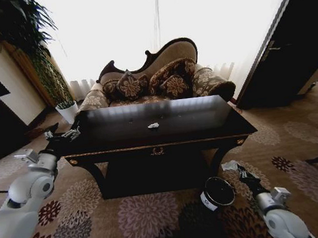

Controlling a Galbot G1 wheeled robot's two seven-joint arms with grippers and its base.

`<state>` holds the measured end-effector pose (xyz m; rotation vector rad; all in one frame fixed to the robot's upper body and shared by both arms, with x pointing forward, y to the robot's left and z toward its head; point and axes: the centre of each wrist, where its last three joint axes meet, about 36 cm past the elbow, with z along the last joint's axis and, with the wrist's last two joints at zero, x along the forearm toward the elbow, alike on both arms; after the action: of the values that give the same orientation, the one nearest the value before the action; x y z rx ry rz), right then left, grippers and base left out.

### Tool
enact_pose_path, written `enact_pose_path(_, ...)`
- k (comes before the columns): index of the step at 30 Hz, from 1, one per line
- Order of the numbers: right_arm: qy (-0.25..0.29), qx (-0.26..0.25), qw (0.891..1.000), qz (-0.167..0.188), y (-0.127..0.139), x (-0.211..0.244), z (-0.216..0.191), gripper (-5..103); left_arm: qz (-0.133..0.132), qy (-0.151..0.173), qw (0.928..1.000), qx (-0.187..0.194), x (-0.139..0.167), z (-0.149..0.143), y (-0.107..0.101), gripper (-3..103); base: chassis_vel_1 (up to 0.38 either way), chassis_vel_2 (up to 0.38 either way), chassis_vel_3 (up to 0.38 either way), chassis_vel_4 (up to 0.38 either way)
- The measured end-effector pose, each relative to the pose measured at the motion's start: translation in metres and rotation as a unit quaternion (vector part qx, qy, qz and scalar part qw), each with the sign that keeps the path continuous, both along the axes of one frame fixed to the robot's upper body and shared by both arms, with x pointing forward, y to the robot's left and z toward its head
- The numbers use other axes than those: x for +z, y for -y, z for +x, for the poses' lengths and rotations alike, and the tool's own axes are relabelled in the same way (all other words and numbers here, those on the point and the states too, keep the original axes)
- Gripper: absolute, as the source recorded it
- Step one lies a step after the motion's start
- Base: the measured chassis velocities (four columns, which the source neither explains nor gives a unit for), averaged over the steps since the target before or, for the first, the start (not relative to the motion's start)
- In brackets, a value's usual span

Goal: Move to the front of the table and place the trash on the table into the trash bin.

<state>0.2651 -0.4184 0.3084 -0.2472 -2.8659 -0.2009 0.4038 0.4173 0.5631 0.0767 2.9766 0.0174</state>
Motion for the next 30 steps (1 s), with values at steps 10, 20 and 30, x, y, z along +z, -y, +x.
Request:
enact_pose_path(10,-0.053,-0.037,0.998,0.01,0.006,-0.096,0.008,0,0.0,0.0,1.0,0.0,0.0,0.0,0.0,100,0.0,0.0,0.0,0.0)
enact_pose_path(20,-0.108,-0.048,0.993,0.002,0.01,-0.154,-0.001,0,0.0,0.0,1.0,0.0,0.0,0.0,0.0,100,0.0,0.0,0.0,0.0)
enact_pose_path(30,-0.134,-0.054,0.99,0.007,0.008,-0.182,-0.006,0,0.0,0.0,1.0,0.0,0.0,0.0,0.0,100,0.0,0.0,0.0,0.0)
